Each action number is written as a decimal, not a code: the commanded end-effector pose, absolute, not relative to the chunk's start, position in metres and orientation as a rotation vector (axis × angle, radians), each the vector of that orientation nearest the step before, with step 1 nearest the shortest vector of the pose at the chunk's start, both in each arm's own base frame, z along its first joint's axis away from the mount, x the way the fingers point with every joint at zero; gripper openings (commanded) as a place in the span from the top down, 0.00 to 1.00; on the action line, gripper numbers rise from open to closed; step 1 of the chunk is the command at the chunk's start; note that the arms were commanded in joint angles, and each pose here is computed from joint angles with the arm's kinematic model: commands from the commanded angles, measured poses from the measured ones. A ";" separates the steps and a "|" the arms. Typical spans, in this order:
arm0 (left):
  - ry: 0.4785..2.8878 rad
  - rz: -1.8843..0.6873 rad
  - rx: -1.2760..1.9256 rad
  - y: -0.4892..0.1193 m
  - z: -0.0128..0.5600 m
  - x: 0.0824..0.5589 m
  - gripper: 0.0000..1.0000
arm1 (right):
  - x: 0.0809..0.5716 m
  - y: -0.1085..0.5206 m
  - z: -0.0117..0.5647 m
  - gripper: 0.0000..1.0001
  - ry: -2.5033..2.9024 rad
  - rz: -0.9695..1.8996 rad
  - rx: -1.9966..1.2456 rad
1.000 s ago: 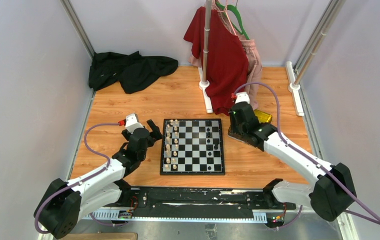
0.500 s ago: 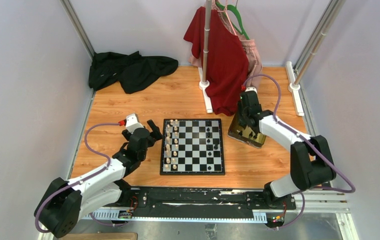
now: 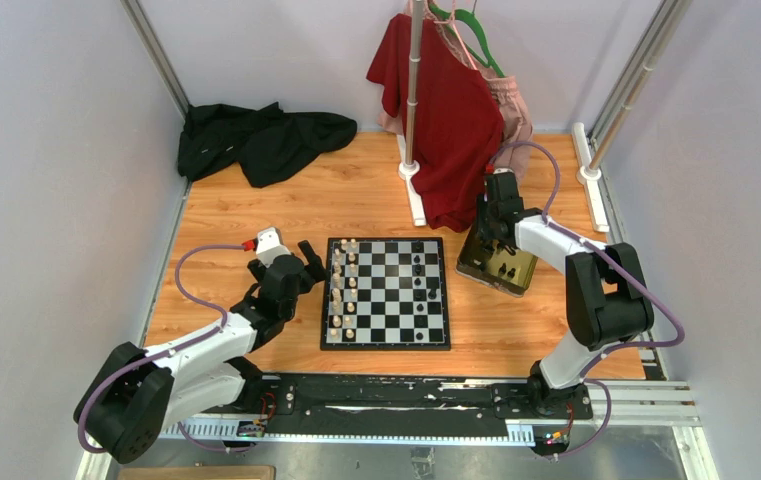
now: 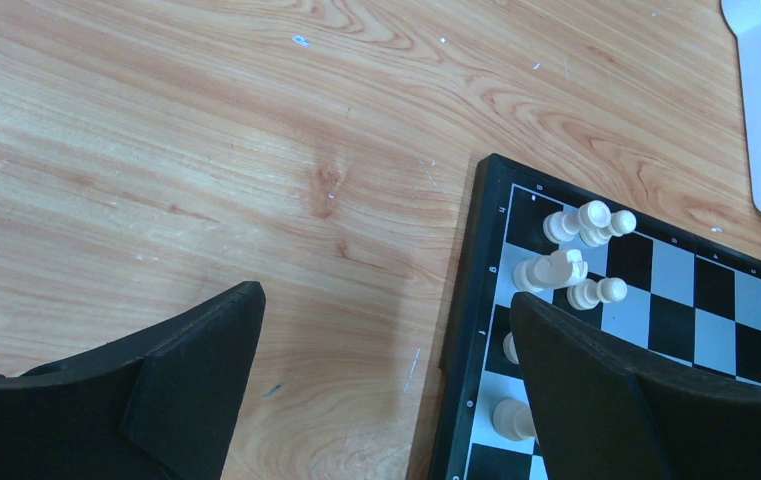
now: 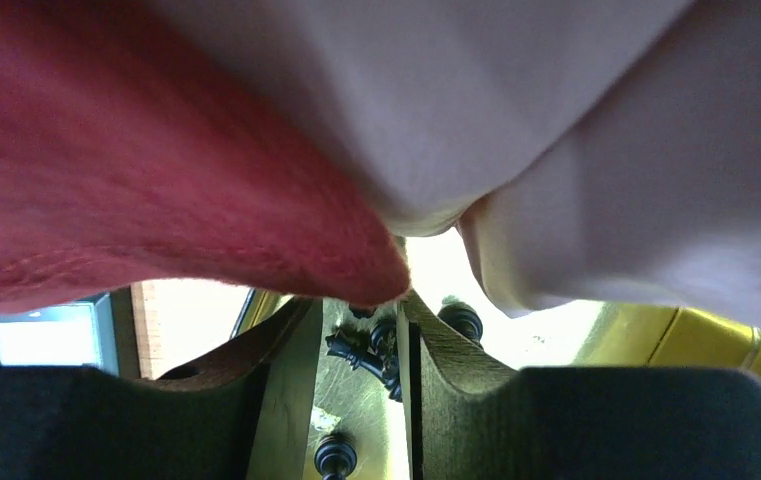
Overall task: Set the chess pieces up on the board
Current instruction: Pick up the chess piece from the storage box.
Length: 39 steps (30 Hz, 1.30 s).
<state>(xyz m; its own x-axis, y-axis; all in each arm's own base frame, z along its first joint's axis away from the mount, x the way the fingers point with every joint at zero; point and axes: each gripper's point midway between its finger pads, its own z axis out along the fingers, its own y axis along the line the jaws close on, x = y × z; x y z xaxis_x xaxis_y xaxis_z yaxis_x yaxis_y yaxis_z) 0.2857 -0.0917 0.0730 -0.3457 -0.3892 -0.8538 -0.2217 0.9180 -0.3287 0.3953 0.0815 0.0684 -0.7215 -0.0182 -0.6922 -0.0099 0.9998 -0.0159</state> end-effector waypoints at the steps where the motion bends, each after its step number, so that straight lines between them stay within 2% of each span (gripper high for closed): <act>1: 1.902 -0.209 -0.461 -0.096 0.082 0.293 0.00 | 0.406 0.077 0.069 0.62 2.370 0.005 -0.010; 13: 1.915 -0.200 -0.463 -0.097 0.076 0.294 0.00 | 0.405 0.078 0.053 0.64 2.412 0.030 -0.002; 18: 1.916 -0.201 -0.462 -0.097 0.075 0.294 0.00 | 0.402 0.078 0.050 0.71 2.424 0.036 0.005; 24: 1.919 -0.202 -0.463 -0.098 0.074 0.294 0.00 | 0.400 0.078 0.049 0.84 2.429 0.034 0.007; 30: 1.918 -0.200 -0.462 -0.097 0.073 0.293 0.00 | 0.402 0.076 0.061 0.92 2.402 0.022 0.004; 39: 1.908 -0.210 -0.463 -0.097 0.077 0.293 0.00 | 0.401 0.075 0.088 0.94 2.346 0.027 -0.009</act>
